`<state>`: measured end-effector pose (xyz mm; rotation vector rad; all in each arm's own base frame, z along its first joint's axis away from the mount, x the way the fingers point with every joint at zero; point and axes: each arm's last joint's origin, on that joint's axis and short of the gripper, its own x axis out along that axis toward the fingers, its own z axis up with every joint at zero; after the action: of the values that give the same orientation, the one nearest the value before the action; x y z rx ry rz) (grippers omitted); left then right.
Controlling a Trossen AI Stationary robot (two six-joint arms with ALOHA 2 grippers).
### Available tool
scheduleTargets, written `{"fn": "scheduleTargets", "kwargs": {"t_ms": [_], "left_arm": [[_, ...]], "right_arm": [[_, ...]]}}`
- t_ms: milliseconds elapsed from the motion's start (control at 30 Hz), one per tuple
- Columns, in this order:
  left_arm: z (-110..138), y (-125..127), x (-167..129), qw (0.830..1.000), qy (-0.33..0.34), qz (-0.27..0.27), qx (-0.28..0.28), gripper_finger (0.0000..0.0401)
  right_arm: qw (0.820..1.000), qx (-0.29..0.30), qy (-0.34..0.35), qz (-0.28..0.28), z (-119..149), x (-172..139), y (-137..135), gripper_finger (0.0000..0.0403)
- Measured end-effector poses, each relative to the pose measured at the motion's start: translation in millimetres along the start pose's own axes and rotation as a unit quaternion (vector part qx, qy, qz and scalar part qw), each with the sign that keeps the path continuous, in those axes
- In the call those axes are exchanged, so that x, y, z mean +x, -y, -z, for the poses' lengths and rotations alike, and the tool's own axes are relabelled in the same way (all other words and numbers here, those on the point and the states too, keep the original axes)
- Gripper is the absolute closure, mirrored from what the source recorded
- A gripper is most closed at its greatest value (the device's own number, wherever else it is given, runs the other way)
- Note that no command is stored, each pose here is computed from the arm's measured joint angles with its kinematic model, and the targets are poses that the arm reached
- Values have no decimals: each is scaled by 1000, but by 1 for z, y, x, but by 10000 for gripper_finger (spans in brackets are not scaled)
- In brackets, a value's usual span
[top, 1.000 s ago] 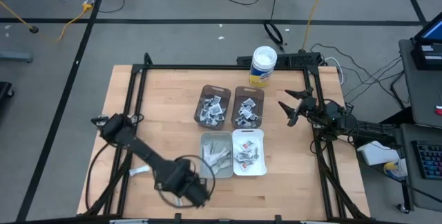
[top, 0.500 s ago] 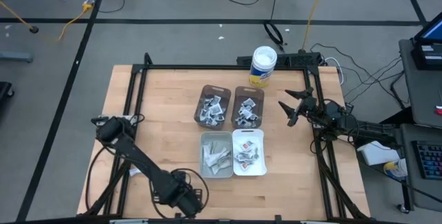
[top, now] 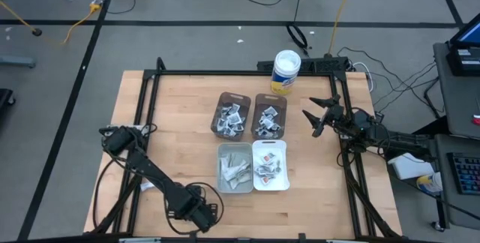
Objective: Pick & Place First Aid Supplies
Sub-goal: Put the green pad into the gray bin
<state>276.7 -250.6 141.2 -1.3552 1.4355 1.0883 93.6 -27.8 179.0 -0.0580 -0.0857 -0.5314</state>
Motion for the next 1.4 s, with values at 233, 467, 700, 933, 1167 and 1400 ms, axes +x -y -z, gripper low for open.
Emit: {"fn": "scheduleTargets", "kwargs": {"t_ms": [233, 467, 700, 933, 1167, 1400], "left_arm": [[0, -1, 1, 1000, -3, 1, 31, 132], [1, 1, 2, 998, -11, 9, 62, 243], [2, 1, 3, 997, -15, 12, 71, 333], [2, -1, -4, 996, -14, 17, 87, 392], [-4, -12, -56, 994, -2, 56, 92, 387], [-12, -32, -100, 991, -4, 66, 116, 397]], "right_arm": [[1000, 0, 0, 0, 0, 0, 0, 124], [1000, 0, 0, 0, 0, 0, 0, 124], [1000, 0, 0, 0, 0, 0, 0, 124], [1000, 0, 0, 0, 0, 0, 0, 124], [1000, 0, 0, 0, 0, 0, 0, 124], [1000, 0, 0, 0, 0, 0, 0, 124]]}}
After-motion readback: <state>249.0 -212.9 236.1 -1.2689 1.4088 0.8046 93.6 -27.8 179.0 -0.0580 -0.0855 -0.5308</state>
